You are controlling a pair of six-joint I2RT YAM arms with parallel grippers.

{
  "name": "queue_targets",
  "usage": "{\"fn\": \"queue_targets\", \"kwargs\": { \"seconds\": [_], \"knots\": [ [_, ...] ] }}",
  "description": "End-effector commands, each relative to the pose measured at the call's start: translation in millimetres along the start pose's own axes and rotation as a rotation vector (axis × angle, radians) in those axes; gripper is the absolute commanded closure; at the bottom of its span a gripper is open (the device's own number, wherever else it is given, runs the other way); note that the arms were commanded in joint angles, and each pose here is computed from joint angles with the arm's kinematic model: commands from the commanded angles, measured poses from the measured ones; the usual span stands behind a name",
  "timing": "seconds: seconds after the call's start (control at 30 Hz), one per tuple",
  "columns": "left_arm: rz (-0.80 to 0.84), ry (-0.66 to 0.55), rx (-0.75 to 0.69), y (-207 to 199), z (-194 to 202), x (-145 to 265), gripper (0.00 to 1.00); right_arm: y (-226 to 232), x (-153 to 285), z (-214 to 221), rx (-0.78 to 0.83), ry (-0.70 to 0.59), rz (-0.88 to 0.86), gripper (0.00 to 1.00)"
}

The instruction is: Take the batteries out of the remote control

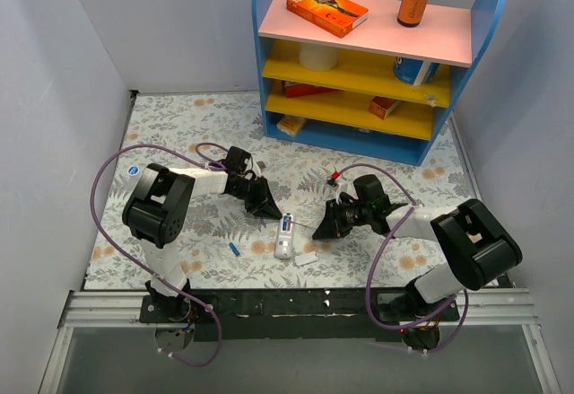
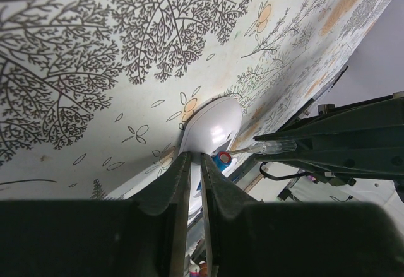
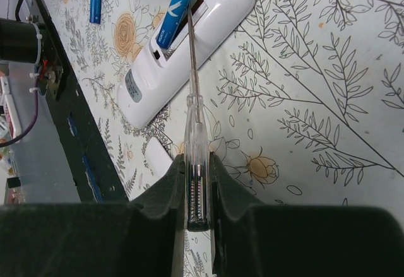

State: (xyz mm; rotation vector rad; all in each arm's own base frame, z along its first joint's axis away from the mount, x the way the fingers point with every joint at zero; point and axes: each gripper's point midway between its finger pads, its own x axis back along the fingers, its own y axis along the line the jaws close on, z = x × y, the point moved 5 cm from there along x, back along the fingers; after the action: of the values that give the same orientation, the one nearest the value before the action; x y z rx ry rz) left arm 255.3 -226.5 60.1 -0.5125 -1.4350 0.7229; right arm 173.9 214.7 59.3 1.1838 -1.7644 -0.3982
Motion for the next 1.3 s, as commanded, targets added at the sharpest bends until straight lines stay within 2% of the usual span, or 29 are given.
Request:
{"fn": "queue_targets", "kwargs": {
  "seconds": [0.0, 0.27, 0.47, 0.9, 1.27],
  "knots": [
    [-0.153, -0.009, 0.021, 31, 9, -14, 0.89, -19, 8, 37, -0.078, 0.122, 0.109, 0.99],
    [-0.145, -0.015, 0.027, 29, 8, -13, 0.89, 11, 13, 14, 0.021, 0.1, -0.021, 0.99],
    [-0.136, -0.017, 0.023, 25, 8, -12, 0.87, 21, 11, 5, 0.05, 0.108, -0.04, 0.99],
    [-0.133, -0.027, 0.017, 21, 7, -7, 0.87, 24, 9, -13, 0.069, 0.101, 0.025, 0.99],
    [-0.177, -0.073, 0.01, 12, 2, 4, 0.8, 24, 10, -30, 0.08, 0.106, 0.079, 0.99]
  ]
}}
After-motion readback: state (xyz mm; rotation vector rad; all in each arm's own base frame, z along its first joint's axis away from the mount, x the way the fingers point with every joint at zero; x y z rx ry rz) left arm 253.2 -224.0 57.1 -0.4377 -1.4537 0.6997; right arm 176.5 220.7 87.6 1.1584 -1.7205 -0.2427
